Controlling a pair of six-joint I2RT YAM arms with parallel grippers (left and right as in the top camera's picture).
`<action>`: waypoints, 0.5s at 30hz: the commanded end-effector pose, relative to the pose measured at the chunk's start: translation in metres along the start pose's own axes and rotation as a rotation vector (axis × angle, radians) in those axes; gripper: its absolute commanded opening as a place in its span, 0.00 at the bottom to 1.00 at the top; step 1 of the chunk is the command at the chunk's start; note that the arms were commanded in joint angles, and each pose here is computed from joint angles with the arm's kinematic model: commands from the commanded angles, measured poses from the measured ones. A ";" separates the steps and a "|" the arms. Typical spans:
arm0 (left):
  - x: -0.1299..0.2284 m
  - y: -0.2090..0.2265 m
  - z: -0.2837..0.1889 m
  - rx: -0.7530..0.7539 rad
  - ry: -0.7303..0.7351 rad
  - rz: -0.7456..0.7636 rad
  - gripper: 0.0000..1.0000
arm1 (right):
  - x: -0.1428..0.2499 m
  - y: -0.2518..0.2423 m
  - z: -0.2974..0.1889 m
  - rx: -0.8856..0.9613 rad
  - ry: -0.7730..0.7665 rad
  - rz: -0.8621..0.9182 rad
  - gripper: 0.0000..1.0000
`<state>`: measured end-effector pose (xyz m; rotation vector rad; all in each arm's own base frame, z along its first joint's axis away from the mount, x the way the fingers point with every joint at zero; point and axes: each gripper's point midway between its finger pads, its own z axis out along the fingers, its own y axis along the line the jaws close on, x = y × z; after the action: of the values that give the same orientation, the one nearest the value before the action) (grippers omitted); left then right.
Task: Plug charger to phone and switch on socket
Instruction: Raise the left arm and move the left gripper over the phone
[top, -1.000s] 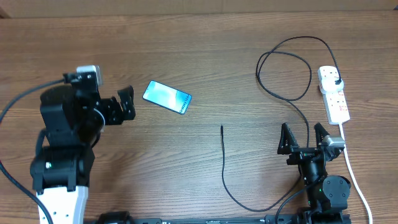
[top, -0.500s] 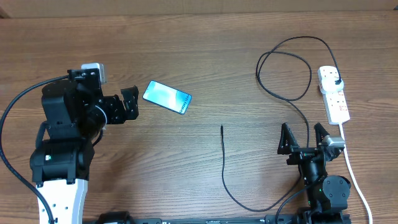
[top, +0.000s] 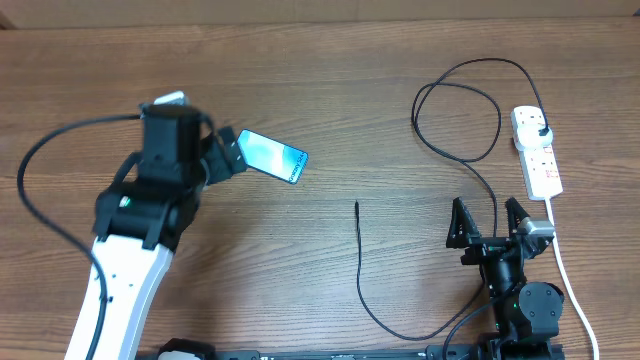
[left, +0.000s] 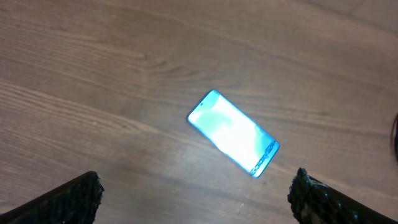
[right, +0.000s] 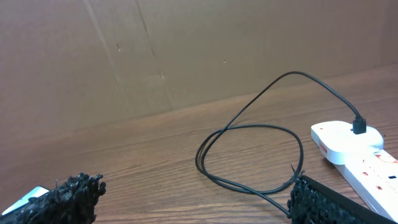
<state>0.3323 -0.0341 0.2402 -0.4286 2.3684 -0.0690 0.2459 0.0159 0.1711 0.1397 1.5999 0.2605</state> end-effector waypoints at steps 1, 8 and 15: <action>-0.022 -0.010 0.001 -0.064 -0.054 -0.117 1.00 | 0.001 -0.001 0.000 0.005 -0.006 0.005 1.00; -0.022 -0.046 0.028 -0.063 0.010 -0.281 1.00 | 0.001 -0.001 0.000 0.005 -0.006 0.005 1.00; 0.001 -0.085 0.055 -0.068 0.077 -0.405 1.00 | 0.001 -0.001 0.000 0.005 -0.006 0.005 1.00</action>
<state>0.3866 -0.0992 0.2129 -0.8041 2.3867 -0.1492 0.2459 0.0160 0.1712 0.1393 1.5996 0.2608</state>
